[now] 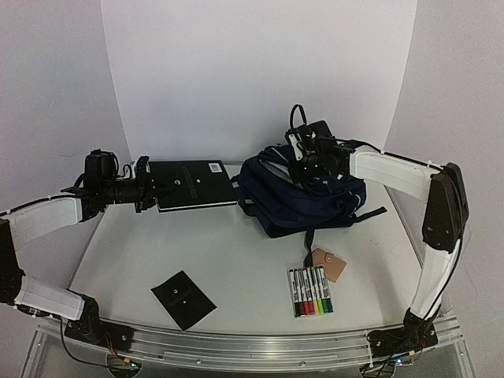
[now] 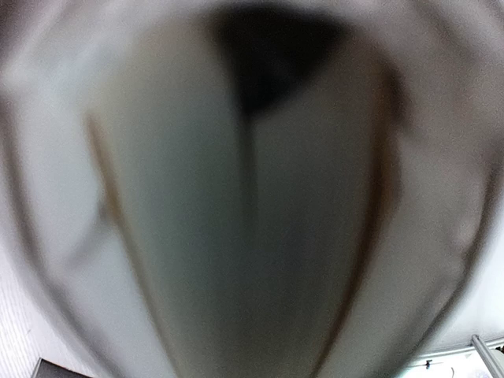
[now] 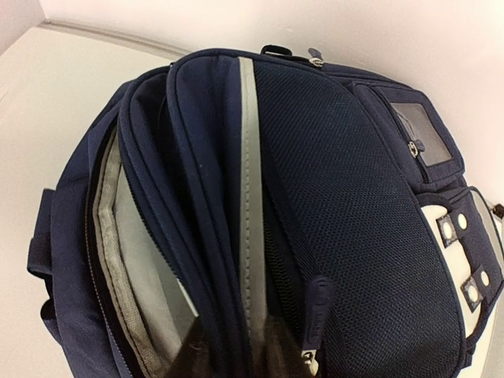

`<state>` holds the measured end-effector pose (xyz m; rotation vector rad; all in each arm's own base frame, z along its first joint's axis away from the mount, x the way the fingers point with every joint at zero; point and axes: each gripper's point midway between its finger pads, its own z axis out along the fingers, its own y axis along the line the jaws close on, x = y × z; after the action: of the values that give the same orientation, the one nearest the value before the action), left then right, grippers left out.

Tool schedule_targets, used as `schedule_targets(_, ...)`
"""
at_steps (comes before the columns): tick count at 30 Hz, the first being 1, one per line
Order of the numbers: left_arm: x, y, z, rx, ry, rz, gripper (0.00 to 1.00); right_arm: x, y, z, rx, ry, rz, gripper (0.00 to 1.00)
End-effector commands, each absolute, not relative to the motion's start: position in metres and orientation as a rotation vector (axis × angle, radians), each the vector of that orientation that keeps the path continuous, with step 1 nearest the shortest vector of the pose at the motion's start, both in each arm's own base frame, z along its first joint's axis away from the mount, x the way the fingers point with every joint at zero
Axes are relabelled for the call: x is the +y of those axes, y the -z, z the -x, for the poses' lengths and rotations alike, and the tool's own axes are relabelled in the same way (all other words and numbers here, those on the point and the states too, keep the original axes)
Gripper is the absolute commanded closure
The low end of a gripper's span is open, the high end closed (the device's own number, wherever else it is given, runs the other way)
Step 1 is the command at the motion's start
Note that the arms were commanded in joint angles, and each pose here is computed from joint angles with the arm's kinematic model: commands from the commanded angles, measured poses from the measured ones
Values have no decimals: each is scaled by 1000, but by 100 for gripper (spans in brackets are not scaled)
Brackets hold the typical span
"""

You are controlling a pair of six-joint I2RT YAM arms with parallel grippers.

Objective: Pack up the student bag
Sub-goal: Place the book in the student bag.

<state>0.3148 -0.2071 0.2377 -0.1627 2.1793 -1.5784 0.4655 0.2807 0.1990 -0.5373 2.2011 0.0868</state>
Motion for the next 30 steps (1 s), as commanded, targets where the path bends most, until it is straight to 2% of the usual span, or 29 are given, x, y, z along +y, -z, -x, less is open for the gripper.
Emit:
schedule_targets(1, -238, -311, -321, 1963, 1621, -90, 100, 290, -260, -468, 2056, -79, 490, 98)
schedule_targets(8, -276, -350, -322, 1839, 1715, -162, 100, 319, -334, -458, 1910, -167, 366, 100)
schedule_targets(12, -285, -361, -326, 1778, 1780, -137, 100, 326, -353, -456, 1878, -204, 317, 100)
schedule_targets(23, -296, -304, -366, 1925, 1780, 147, 100, 339, -396, -434, 1777, -325, 234, 100)
schedule_targets(30, -320, -286, -387, 1970, 1745, 254, 100, 344, -397, -432, 1767, -341, 215, 100)
